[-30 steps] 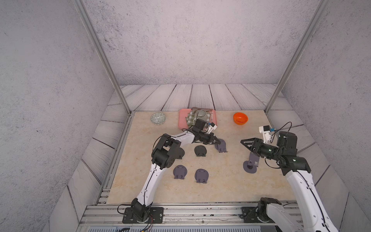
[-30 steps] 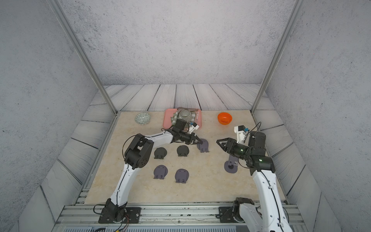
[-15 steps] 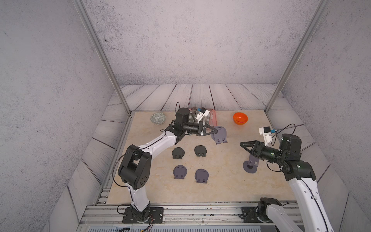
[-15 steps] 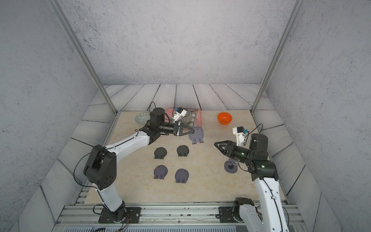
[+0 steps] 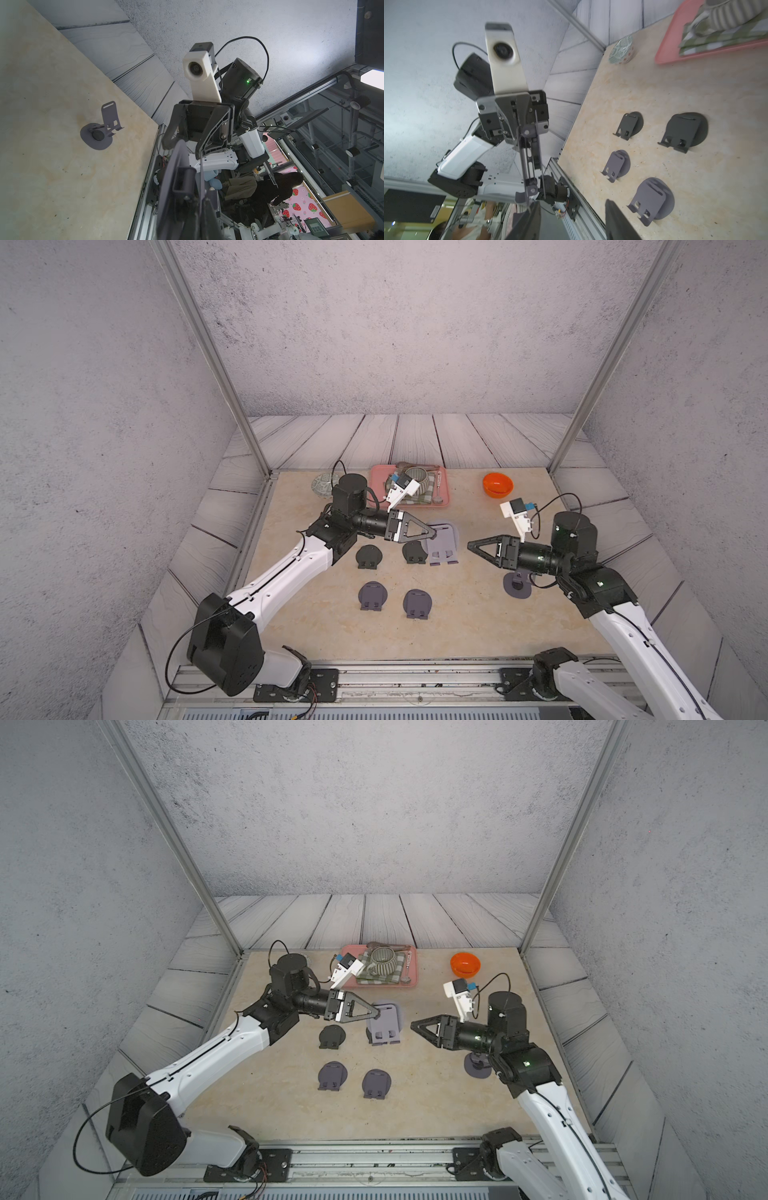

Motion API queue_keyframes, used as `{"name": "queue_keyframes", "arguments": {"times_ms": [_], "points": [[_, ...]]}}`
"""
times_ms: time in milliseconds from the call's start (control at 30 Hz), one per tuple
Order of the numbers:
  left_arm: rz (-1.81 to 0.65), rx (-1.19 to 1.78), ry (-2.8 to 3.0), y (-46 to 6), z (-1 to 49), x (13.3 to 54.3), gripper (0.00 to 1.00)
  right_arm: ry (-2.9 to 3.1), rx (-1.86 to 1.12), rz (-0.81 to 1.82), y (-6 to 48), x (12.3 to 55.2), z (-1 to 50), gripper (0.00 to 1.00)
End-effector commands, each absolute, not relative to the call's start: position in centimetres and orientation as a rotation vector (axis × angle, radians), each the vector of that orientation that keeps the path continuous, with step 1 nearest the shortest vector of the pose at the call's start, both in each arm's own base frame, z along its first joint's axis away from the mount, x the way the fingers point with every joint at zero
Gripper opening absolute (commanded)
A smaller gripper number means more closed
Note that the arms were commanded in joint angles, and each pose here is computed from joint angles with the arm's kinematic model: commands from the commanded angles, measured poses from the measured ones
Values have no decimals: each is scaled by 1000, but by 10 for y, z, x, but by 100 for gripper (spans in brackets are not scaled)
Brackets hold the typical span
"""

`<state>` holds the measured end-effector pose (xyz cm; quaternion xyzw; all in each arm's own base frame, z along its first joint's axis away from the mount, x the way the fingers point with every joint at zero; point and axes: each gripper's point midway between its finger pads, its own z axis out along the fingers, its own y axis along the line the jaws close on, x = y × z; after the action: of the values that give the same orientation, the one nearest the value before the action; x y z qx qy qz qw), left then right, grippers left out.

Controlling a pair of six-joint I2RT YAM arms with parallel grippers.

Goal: Open the phone stand
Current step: Pick up the phone stand at the center of the board, then open the phone stand.

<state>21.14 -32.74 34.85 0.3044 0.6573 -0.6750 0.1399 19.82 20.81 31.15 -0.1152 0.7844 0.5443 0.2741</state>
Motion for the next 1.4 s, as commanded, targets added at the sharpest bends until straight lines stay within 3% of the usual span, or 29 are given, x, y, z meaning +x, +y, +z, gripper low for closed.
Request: {"name": "queue_keyframes", "arguments": {"times_ms": [0,767,900,1100,1367], "points": [[-1950,884,1913,-325,342,207,0,2055,-337,1429,220,205,324,52],[-1937,916,1886,-318,350,196,0,2071,-428,1497,256,214,314,46],[-1929,915,1888,-319,348,198,0,2066,-452,1545,267,213,313,36],[-1872,905,1870,-320,348,204,0,2106,-427,1571,273,215,299,0],[-1763,899,1741,-321,385,221,0,2247,-362,1613,277,213,249,0]]}}
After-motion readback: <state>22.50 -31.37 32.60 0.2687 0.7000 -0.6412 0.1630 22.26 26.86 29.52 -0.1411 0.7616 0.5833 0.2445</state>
